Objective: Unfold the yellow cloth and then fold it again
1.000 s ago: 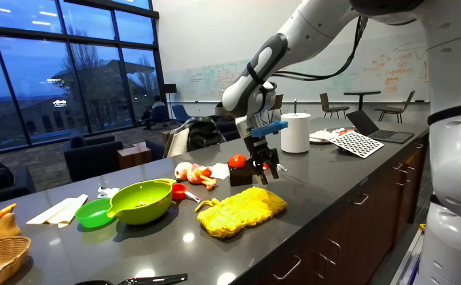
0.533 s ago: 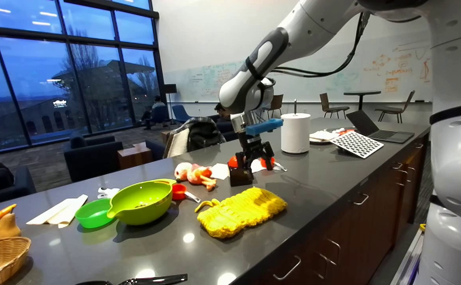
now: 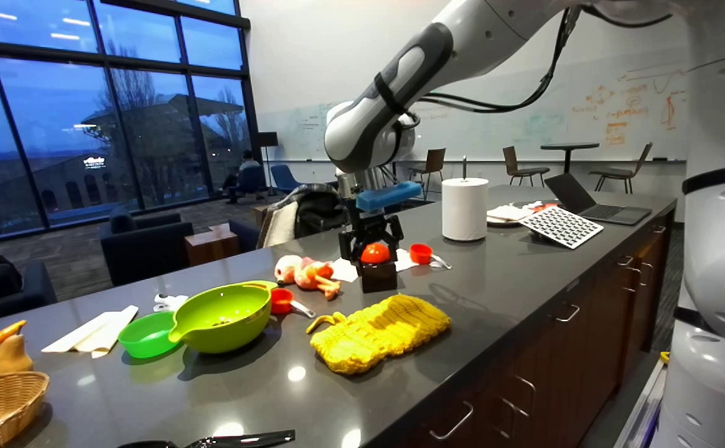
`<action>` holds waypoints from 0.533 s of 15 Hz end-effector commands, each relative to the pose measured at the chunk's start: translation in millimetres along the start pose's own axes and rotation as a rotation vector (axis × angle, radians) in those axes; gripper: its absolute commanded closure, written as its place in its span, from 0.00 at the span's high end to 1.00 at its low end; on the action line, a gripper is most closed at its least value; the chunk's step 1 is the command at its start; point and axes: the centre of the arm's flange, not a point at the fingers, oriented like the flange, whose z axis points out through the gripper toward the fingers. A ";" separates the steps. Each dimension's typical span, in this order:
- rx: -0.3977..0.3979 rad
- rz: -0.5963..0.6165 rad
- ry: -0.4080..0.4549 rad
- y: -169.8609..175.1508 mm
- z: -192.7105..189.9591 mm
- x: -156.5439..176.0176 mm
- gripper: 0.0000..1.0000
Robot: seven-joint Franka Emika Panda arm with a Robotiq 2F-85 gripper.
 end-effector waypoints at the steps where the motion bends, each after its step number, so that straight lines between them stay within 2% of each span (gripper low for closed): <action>1: -0.042 0.015 0.072 -33.0 -25.7 -12.1 1.00; 5: -0.081 0.022 0.115 -63.6 -51.5 -19.7 1.00; 8: -0.098 0.022 0.150 -74.3 -67.6 -25.3 1.00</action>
